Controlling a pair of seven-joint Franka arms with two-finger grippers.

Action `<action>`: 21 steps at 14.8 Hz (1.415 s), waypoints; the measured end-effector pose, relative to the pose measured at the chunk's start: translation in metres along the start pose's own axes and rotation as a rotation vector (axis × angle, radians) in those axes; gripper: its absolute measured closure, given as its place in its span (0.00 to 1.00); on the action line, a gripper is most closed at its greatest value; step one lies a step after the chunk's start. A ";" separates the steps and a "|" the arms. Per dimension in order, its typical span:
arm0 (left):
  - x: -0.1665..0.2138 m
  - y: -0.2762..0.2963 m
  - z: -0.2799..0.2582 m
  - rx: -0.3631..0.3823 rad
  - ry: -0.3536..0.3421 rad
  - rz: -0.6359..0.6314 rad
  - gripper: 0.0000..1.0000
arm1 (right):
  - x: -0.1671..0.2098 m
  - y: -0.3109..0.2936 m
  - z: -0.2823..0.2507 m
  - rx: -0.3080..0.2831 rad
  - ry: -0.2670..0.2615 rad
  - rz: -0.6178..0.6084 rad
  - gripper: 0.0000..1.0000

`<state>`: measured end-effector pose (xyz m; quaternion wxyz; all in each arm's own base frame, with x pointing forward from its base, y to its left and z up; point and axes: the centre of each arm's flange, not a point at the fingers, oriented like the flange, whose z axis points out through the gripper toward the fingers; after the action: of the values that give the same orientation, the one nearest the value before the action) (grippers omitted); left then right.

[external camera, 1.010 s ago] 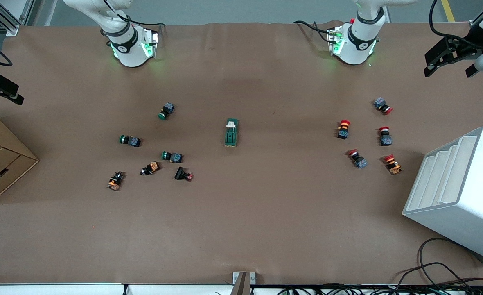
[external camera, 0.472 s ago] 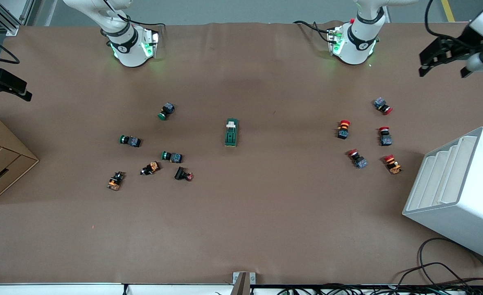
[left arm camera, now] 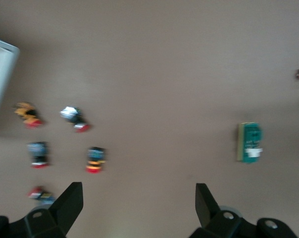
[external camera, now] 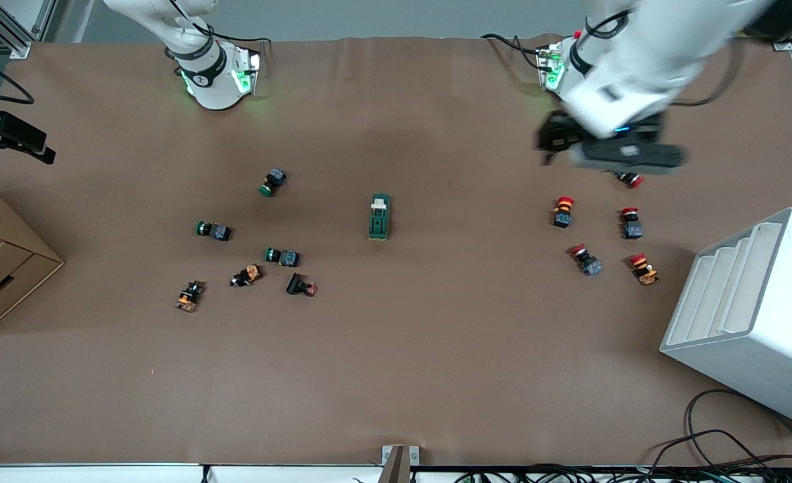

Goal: Close load switch with both arms
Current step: 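Move the left gripper over the green load switch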

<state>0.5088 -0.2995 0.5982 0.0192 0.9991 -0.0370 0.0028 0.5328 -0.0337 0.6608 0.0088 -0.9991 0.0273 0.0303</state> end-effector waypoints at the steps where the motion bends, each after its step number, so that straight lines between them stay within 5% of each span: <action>1: -0.006 0.031 0.017 -0.003 -0.008 -0.029 0.00 | 0.000 0.005 0.000 0.000 0.000 0.002 0.00; 10: -0.116 0.201 0.193 0.072 0.150 -0.105 0.00 | 0.007 0.026 0.010 0.004 -0.015 0.049 0.00; 21: -0.247 0.286 0.382 0.126 0.574 -0.124 0.00 | 0.052 -0.048 0.068 0.003 -0.053 0.199 0.00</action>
<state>0.2431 -0.5813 0.2257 -0.0329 0.9570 0.0312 0.2864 0.5827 0.0132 0.5902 0.0080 -0.9903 0.1260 0.0574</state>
